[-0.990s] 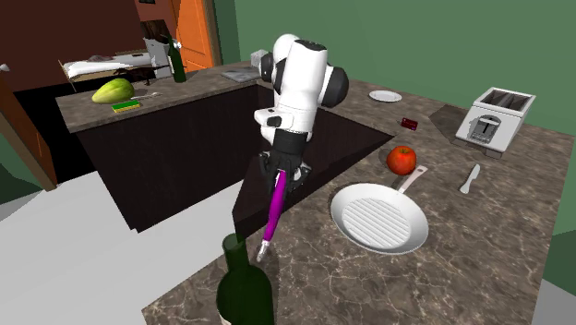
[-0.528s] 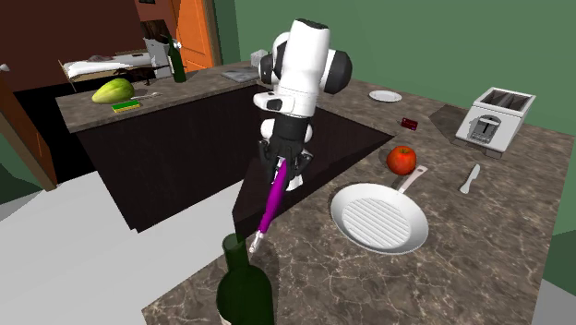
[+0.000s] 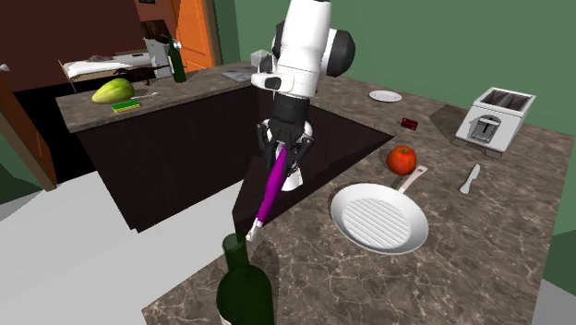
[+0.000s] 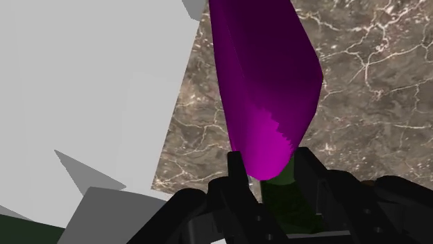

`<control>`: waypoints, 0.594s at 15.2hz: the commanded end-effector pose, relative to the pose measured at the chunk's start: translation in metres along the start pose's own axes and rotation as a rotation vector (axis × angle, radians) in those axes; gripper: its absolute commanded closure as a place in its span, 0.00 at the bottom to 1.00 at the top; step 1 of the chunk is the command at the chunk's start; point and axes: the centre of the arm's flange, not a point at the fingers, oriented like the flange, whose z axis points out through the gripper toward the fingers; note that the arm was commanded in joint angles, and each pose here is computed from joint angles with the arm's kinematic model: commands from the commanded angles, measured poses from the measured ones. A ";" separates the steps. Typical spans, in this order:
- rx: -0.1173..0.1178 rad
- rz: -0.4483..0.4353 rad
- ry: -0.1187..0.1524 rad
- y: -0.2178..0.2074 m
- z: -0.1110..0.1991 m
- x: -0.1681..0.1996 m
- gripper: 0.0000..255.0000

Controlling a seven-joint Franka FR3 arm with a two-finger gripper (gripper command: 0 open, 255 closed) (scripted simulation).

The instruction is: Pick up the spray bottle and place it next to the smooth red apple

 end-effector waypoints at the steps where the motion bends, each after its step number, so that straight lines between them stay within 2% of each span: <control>1: 0.000 0.000 0.000 0.002 -0.011 0.003 1.00; 3: 0.000 0.000 0.000 0.002 -0.016 0.005 1.00; 9: 0.000 0.000 0.000 -0.016 -0.063 -0.056 1.00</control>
